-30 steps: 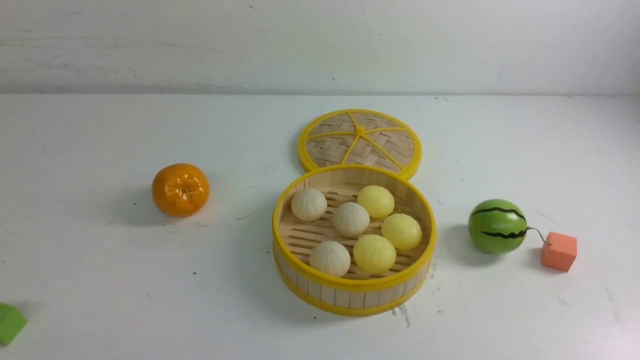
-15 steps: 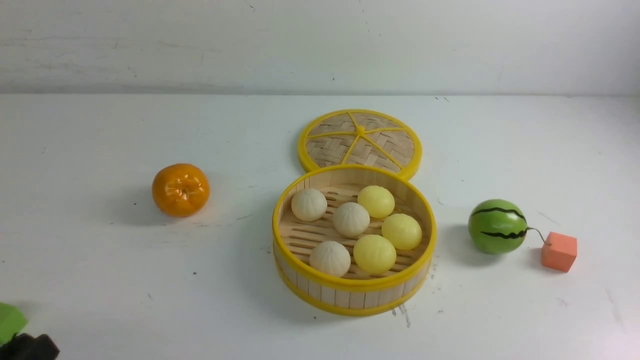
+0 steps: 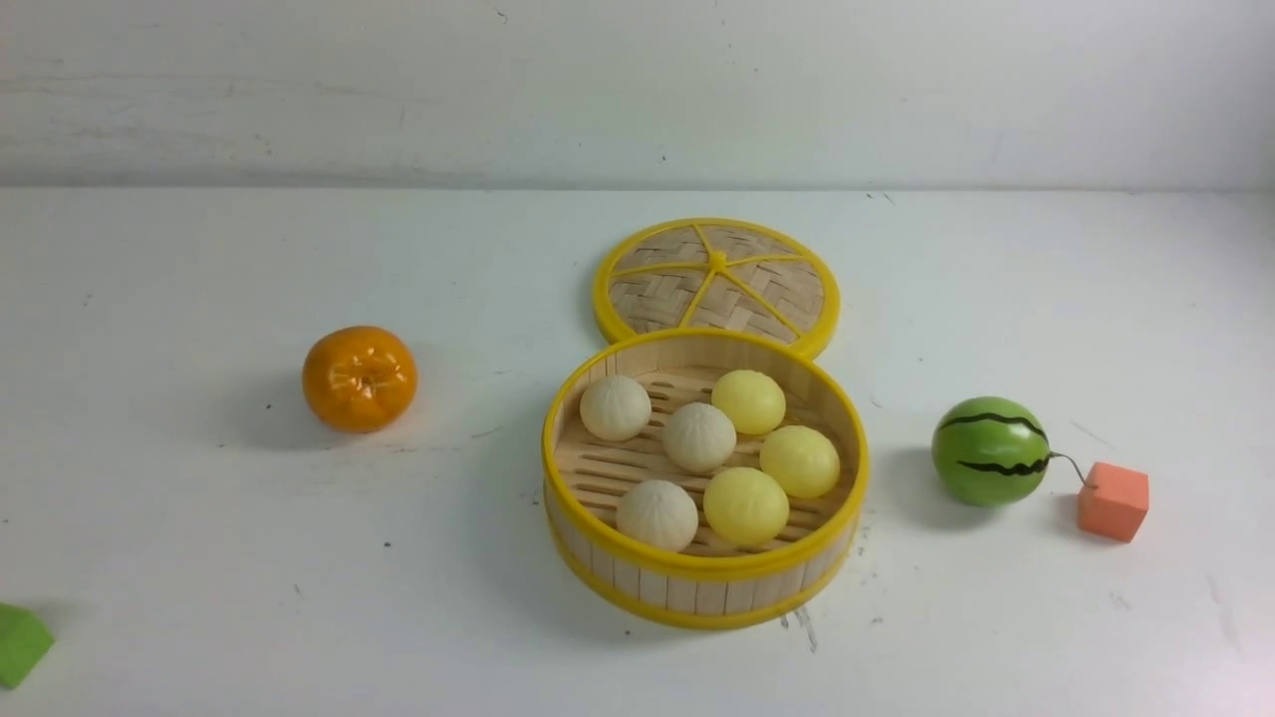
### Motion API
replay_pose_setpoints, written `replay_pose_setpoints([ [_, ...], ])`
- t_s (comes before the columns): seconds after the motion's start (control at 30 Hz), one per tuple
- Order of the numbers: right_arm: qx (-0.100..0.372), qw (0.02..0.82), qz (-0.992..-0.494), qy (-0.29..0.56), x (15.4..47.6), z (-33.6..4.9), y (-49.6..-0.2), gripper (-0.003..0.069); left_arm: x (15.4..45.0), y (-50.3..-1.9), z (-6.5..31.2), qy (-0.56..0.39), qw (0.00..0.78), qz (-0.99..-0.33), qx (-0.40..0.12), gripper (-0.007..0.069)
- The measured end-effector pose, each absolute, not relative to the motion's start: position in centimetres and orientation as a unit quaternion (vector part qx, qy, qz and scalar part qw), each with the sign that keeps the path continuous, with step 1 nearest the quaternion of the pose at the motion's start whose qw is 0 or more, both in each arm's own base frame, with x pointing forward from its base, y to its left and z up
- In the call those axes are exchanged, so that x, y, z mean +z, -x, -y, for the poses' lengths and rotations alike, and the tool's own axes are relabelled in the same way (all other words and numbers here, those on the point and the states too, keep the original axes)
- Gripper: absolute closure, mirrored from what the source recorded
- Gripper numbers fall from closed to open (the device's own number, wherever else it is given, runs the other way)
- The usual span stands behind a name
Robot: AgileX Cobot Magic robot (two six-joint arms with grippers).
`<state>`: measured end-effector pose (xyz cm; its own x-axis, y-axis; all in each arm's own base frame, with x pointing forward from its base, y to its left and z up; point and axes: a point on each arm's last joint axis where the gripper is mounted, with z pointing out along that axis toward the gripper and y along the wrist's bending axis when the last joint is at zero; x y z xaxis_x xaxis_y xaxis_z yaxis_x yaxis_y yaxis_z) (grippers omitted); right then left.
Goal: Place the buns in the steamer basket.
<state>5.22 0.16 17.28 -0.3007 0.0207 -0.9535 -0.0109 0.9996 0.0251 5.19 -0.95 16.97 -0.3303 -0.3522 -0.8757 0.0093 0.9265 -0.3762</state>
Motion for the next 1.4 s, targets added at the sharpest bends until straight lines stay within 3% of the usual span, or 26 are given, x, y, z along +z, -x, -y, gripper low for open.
replay_pose_setpoints([
  [1.4, 0.013, 0.591, -0.806, -0.003, 17.28, -0.16, -5.22, 0.0601, 16.99, -5.20, 0.95, 0.107, 0.570, -0.799, -0.159, 0.0638],
])
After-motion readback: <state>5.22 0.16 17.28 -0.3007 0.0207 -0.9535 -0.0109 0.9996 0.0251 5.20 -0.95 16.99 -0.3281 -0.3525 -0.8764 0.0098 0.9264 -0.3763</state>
